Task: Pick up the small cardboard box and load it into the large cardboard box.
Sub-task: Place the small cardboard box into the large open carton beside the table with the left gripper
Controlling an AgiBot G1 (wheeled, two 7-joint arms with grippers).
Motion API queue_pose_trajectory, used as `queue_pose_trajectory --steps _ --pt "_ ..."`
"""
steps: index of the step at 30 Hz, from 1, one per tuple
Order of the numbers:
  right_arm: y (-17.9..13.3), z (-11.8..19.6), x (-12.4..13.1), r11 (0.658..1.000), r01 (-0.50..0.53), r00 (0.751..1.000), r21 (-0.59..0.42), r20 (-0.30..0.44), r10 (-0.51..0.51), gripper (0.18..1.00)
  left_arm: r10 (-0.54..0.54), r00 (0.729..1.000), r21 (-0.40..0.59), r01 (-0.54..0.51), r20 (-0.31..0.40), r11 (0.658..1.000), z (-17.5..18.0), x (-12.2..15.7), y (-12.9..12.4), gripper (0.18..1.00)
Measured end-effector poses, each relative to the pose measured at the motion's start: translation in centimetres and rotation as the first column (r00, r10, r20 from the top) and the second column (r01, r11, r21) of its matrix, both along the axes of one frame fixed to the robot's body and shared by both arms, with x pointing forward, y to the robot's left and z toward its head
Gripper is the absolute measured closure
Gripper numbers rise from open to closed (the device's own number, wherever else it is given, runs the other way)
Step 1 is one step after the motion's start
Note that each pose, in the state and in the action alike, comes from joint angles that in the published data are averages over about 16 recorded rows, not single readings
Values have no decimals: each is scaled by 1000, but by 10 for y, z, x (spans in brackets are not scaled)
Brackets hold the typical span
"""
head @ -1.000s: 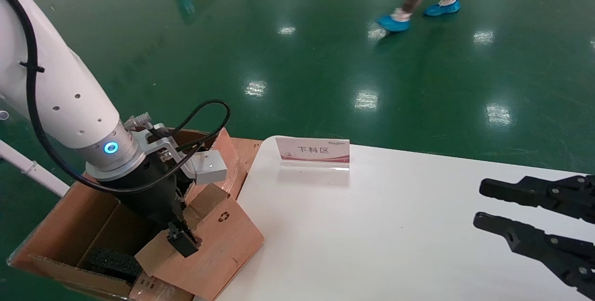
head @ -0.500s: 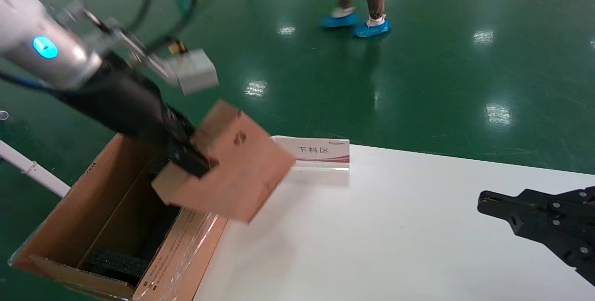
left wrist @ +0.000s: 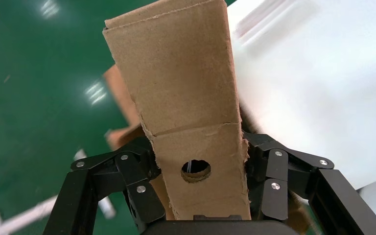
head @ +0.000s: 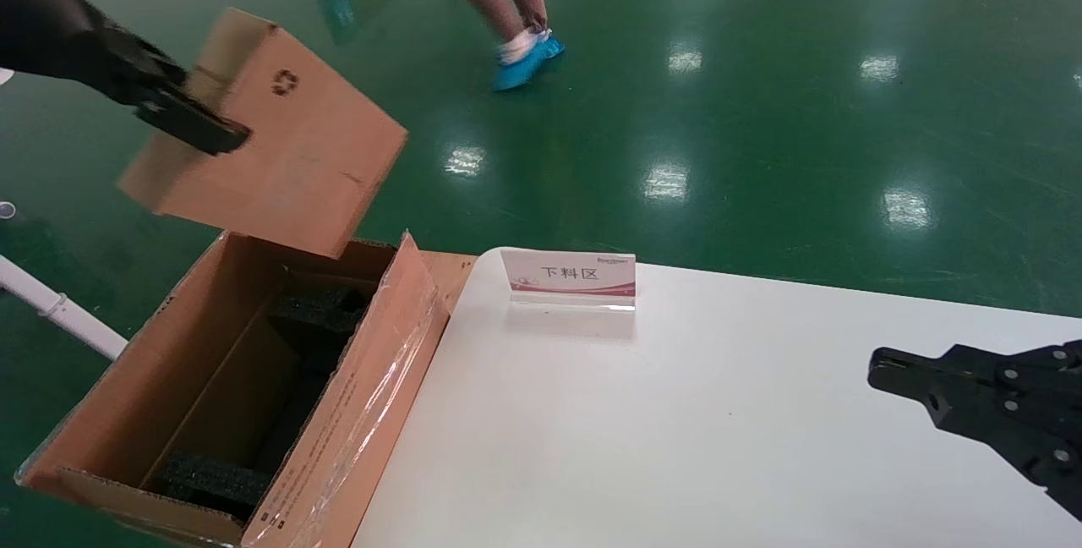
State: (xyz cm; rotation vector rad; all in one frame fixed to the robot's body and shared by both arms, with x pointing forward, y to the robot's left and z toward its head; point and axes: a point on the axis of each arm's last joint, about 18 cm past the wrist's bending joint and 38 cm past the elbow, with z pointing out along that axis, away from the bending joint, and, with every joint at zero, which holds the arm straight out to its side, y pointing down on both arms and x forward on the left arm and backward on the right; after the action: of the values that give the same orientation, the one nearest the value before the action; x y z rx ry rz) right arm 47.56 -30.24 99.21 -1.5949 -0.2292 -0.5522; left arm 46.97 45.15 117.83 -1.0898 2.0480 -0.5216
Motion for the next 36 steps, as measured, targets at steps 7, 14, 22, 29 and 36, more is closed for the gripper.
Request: queue_pose_trajectory --steps 7,14,22,29,36 --pt "0 0 0 1000 0 1000 0 0 0 988 101 993 42 -98 -65 994 -11 -13 35 872" --pt "0 0 0 1000 0 1000 0 0 0 988 157 970 64 -147 -186 987 -42 -15 54 873" --pt "0 0 0 1000 0 1000 0 0 0 988 185 939 46 -179 -291 983 -73 -10 62 875" --pt "0 0 0 1000 0 1000 0 0 0 988 201 921 29 -203 -333 979 -90 0 67 875" --pt "0 0 0 1000 0 1000 0 0 0 982 223 905 25 -230 -362 973 -104 9 75 876"
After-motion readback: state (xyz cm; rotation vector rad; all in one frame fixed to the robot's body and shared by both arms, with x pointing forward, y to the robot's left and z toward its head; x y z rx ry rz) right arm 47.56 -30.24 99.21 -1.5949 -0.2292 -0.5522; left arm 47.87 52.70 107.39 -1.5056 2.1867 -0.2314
